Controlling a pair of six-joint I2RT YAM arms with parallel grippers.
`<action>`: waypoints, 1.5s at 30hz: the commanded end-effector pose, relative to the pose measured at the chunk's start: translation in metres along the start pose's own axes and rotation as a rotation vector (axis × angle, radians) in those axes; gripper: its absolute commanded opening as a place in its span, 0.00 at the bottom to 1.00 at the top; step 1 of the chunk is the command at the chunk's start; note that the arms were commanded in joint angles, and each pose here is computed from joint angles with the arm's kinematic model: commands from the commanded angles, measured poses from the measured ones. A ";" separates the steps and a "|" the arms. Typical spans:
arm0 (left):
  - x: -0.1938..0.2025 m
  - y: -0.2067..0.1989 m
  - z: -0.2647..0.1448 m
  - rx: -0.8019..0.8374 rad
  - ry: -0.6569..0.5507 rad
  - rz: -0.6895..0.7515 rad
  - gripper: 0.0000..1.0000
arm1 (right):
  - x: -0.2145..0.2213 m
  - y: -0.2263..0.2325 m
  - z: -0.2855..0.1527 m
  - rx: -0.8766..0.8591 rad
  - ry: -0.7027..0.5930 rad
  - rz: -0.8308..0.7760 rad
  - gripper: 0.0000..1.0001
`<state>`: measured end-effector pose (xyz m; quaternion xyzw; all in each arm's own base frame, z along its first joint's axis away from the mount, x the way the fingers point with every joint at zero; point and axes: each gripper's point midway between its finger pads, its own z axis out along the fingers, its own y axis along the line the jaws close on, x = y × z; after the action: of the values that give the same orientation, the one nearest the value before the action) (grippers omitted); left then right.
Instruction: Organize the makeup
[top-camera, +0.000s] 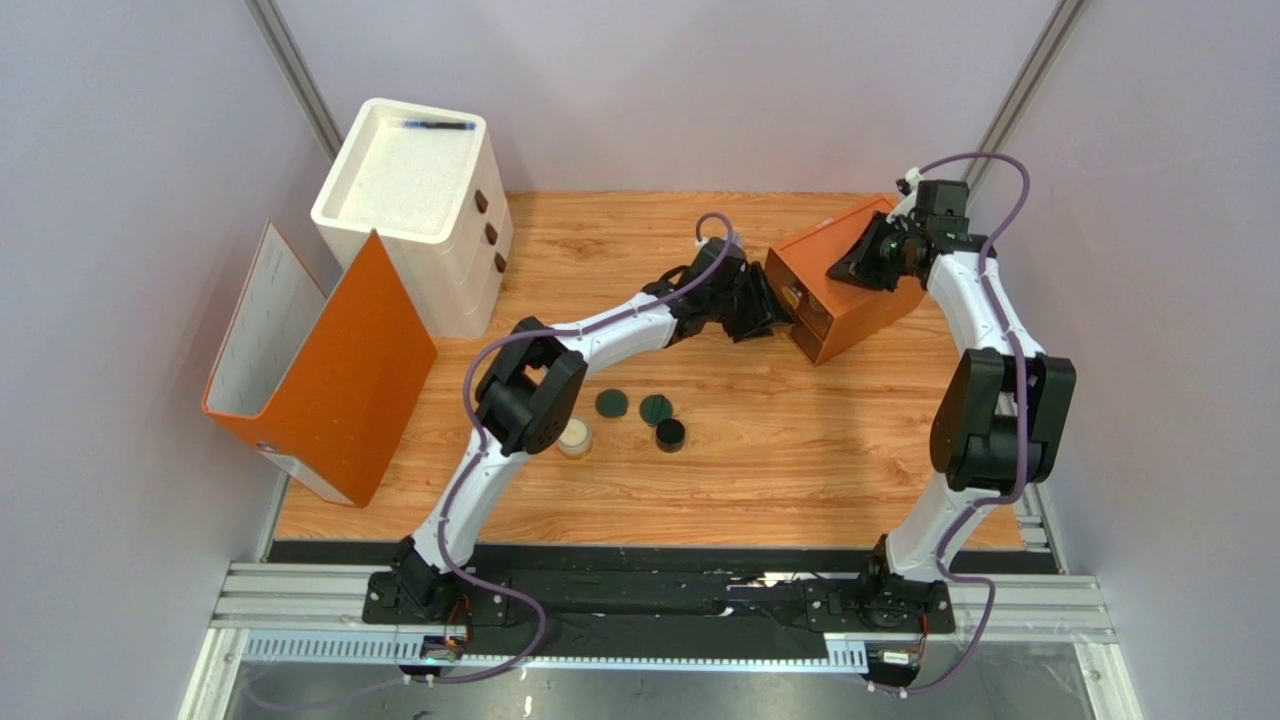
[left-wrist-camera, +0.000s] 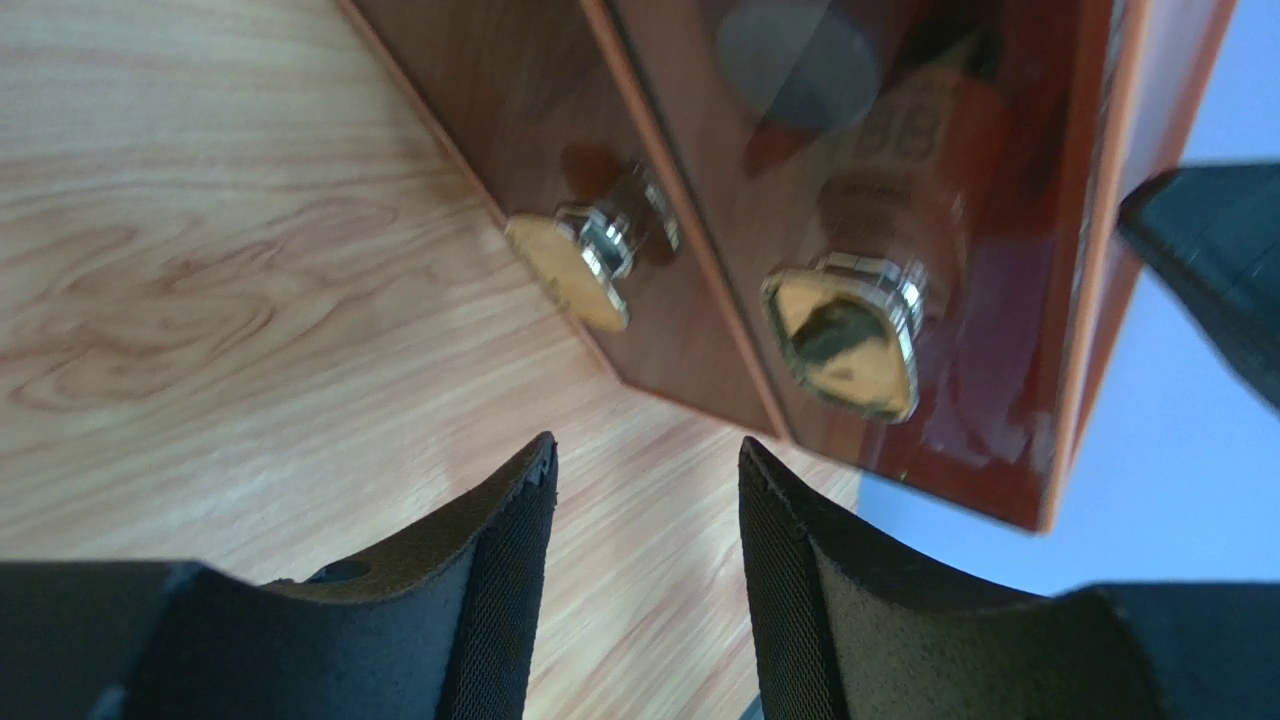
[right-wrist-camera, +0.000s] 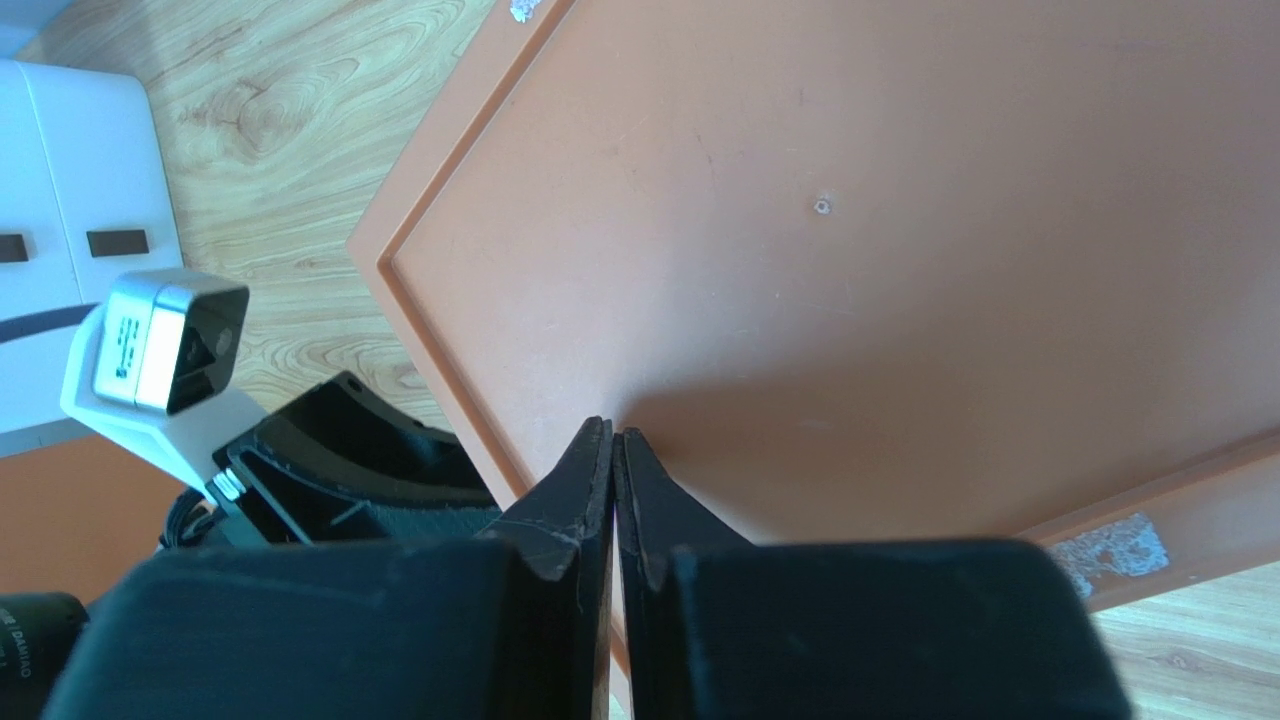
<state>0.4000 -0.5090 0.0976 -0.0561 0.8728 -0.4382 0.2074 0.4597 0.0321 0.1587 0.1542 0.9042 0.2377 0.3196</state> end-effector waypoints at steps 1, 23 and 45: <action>-0.027 -0.037 0.007 0.087 -0.083 -0.048 0.53 | 0.103 -0.061 0.016 0.216 0.363 0.110 0.06; -0.022 0.008 0.041 -0.087 -0.075 -0.087 0.44 | 0.105 -0.070 0.019 0.226 0.384 0.143 0.05; -0.006 0.099 -0.001 -0.362 -0.009 -0.119 0.28 | 0.106 -0.073 0.020 0.235 0.387 0.144 0.05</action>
<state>0.4234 -0.5025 0.0615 -0.1226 0.8950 -0.3804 0.1979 0.4600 0.0309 0.1564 0.1607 0.9030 0.2609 0.3013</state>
